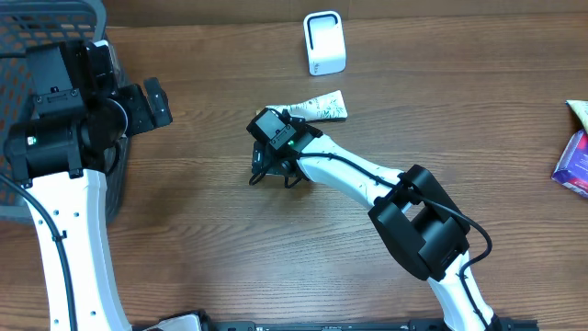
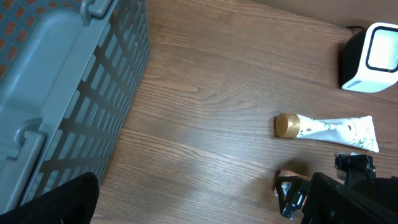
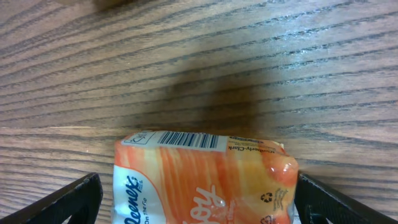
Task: Scan the item barcode
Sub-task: 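Lift the tissue pack and carry it toward the scanner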
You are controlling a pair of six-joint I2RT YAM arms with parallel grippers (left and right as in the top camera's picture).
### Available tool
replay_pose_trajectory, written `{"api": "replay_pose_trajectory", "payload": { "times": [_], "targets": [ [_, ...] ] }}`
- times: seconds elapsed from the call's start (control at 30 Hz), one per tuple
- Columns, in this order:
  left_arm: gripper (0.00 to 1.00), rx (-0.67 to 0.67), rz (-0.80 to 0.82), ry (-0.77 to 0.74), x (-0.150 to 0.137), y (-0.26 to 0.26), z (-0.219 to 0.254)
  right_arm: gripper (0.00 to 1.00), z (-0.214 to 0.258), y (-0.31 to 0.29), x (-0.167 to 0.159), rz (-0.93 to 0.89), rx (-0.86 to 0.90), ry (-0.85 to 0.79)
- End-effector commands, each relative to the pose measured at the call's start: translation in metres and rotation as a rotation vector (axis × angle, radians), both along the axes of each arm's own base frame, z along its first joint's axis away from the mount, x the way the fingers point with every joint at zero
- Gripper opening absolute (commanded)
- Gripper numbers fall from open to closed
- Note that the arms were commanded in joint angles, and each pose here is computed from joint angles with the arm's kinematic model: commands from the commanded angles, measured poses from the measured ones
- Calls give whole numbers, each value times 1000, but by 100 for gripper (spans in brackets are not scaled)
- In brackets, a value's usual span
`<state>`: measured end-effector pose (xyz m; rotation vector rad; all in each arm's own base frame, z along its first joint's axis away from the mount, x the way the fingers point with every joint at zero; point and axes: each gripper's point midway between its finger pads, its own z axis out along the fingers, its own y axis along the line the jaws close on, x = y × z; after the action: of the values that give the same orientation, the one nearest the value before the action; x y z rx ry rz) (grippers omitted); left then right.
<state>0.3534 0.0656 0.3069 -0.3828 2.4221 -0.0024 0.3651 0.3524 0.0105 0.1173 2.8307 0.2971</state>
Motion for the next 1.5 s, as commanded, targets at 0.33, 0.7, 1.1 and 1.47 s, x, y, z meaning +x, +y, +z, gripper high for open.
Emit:
{"api": "replay_pose_trajectory", "payload": {
  "times": [0.33, 0.7, 1.1, 1.47],
  "targets": [
    [100, 21, -6, -16, 0, 2, 8, 77, -81, -21, -38, 16, -122, 194],
    [100, 24, -3, -13, 0, 2, 7, 63, -55, -28, -46, 33, -163, 282],
    [100, 77, 40, -30, 3, 14, 11, 63, 22, -28, -22, 225, -108, 136],
    [100, 119, 76, -23, 1, 24, 12, 59, 110, -102, 29, 225, -41, -4]
  ]
}}
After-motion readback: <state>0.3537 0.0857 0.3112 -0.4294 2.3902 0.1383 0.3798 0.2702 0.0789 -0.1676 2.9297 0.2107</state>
